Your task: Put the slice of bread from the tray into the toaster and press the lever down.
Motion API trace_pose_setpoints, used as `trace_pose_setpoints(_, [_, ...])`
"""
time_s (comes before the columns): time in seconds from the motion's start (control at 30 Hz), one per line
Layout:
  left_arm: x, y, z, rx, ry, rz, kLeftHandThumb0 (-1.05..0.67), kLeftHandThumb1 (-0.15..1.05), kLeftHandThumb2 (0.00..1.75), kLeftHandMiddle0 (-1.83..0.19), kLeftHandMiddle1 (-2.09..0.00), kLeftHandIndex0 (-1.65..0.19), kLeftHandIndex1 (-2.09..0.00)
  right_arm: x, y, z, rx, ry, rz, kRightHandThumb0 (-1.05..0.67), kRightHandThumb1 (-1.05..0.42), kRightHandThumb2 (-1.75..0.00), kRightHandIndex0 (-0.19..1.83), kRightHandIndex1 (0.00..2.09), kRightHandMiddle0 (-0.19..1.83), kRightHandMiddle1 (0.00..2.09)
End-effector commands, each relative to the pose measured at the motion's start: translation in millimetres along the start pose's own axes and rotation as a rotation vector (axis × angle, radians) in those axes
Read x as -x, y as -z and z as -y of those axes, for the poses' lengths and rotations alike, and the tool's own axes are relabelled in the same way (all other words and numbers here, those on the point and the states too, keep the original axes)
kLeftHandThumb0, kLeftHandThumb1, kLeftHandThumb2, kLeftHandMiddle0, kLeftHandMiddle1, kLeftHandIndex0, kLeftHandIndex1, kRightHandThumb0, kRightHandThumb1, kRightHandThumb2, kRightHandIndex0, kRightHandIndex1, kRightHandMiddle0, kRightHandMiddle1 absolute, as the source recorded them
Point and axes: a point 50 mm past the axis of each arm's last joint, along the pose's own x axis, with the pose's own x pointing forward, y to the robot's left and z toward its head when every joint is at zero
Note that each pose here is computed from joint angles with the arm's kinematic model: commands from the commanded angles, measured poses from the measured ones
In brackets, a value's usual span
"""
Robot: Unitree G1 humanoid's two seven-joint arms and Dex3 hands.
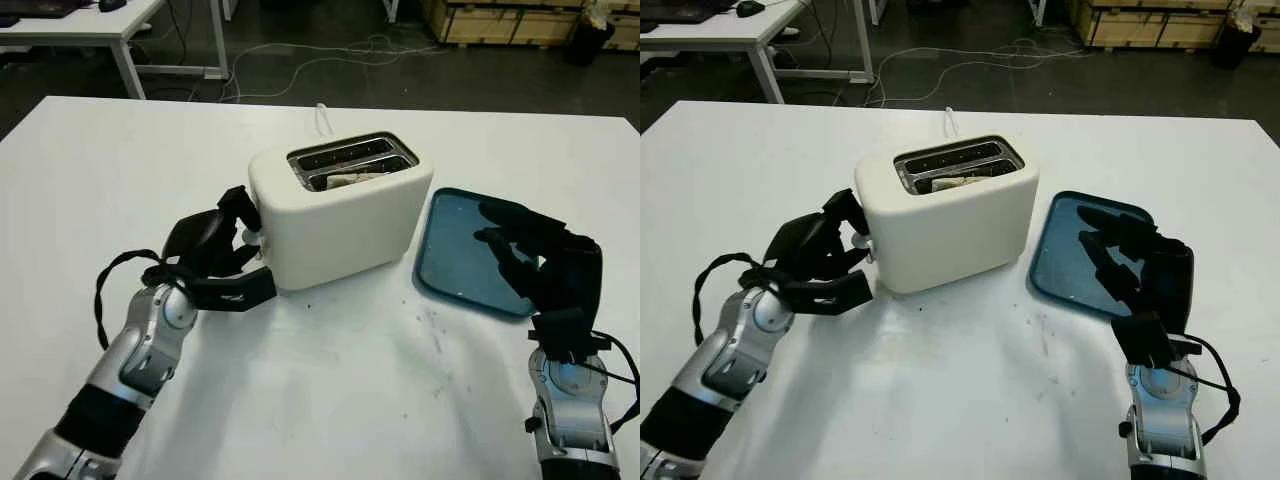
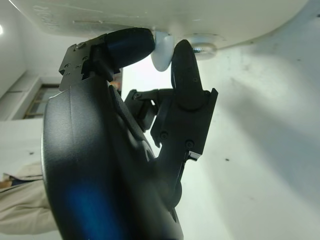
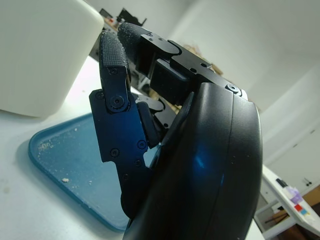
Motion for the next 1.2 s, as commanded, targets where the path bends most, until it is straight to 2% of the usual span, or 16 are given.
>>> trace_pose_setpoints(0.0, [13.6,5.2,20.5,0.045,0.088,0.038,-0.28,0.92,0.53,-0.64,-1.7,-0.51,-1.63,-2,2.0,1,0.007,0.004,-0.012,-0.54,-0.92,-0.17,0.86,0.82,1.13,0.0])
trace_pose_setpoints(0.1, [20.9,5.5,2.9,0.085,-0.015,0.103,-0.34,0.92,0.41,-0.58,-1.61,-0.49,-1.45,-2,1.8,1,0.003,0.005,-0.012,-0.54,-0.92,-0.17,0.86,0.83,1.13,0.0])
trace_pose_setpoints(0.13, [22.7,5.2,-2.5,0.076,-0.044,0.119,-0.36,0.92,0.32,-0.57,-1.56,-0.5,-1.36,-2,1.7,1,0.003,0.005,-0.012,-0.54,-0.92,-0.17,0.86,0.83,1.13,0.0])
trace_pose_setpoints(0.23, [26.7,5.2,-15.3,0.059,-0.098,0.164,-0.38,0.92,0.23,-0.57,-1.51,-0.52,-1.22,-2,1.6,1,0.005,0.005,-0.011,-0.54,-0.92,-0.17,0.85,0.84,1.13,0.0])
trace_pose_setpoints(0.5, [33.9,4.8,-41.8,-0.009,-0.184,0.213,-0.29,0.92,0.09,-0.61,-1.48,-0.58,-1.04,-1,2.8,0,0.002,0.005,-0.018,-0.53,-0.92,-0.17,0.86,0.82,1.13,0.0])
trace_pose_setpoints(0.67, [38.1,1.0,-63.1,-0.069,-0.299,0.272,-0.27,0.92,0.08,-0.6,-1.59,-0.66,-0.74,0,3.5,-2,-0.001,0.0,-0.022,-0.53,-0.92,-0.17,0.85,0.83,1.13,0.0])
trace_pose_setpoints(0.77, [39.0,-0.3,-73.7,-0.101,-0.358,0.309,-0.29,0.92,0.1,-0.61,-1.59,-0.68,-0.66,0,3.5,-2,0.006,-0.007,-0.019,-0.53,-0.92,-0.17,0.85,0.83,1.13,0.0])
trace_pose_setpoints(1.03, [37.6,-4.8,-91.5,-0.184,-0.422,0.383,-0.29,0.92,0.06,-0.64,-1.63,-0.76,-0.62,1,4.5,-4,0.007,-0.012,-0.023,-0.52,-0.92,-0.17,0.86,0.83,1.13,0.0])
trace_pose_setpoints(1.17, [39.0,-7.9,-100.3,-0.246,-0.445,0.407,-0.31,0.92,0.16,-0.65,-1.6,-0.8,-0.6,2,4.7,-4,0.0,-0.013,-0.032,-0.53,-0.92,-0.17,0.86,0.82,1.13,0.0])
